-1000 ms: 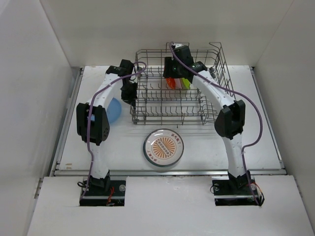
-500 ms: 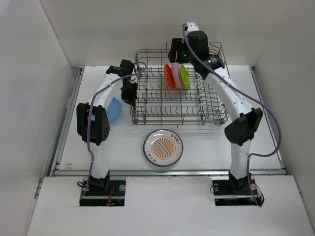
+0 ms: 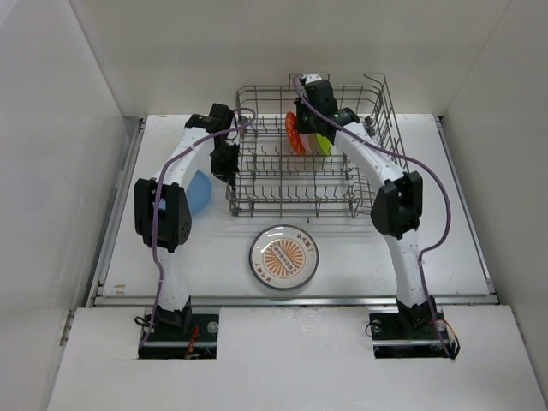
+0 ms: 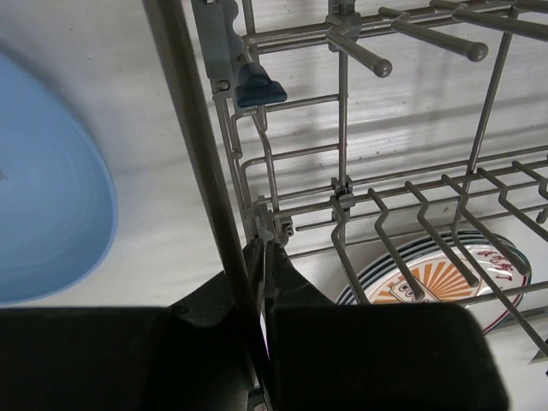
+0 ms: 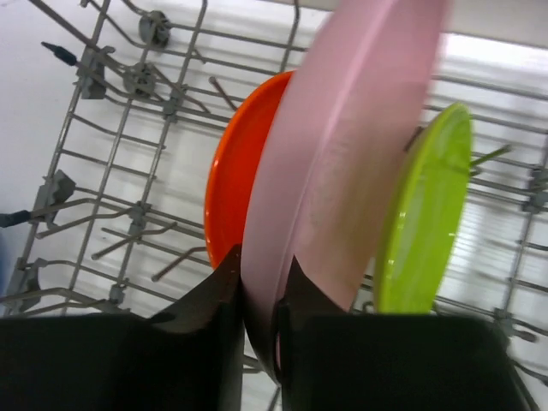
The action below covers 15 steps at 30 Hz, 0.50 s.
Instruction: Unload the plates from the dish rack
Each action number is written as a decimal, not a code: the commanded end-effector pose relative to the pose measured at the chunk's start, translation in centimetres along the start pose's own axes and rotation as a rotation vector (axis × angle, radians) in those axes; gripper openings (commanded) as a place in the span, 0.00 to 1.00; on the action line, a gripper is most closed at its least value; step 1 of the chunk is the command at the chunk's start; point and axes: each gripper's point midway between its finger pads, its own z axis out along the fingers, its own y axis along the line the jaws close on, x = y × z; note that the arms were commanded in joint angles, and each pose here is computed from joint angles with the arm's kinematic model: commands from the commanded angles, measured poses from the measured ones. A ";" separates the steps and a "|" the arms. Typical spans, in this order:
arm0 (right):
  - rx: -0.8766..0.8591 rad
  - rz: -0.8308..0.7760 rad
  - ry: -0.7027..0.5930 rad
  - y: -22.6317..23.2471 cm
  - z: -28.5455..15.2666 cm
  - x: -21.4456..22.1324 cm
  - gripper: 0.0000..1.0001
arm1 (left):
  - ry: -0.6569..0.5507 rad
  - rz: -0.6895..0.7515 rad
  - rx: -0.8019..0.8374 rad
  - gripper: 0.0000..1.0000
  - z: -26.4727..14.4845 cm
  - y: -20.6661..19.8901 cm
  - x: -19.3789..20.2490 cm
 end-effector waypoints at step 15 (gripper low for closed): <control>-0.189 -0.021 -0.563 3.8 -19.4 -19.0 0.00 | 0.019 0.067 0.038 0.00 -0.2 -1.0 0.7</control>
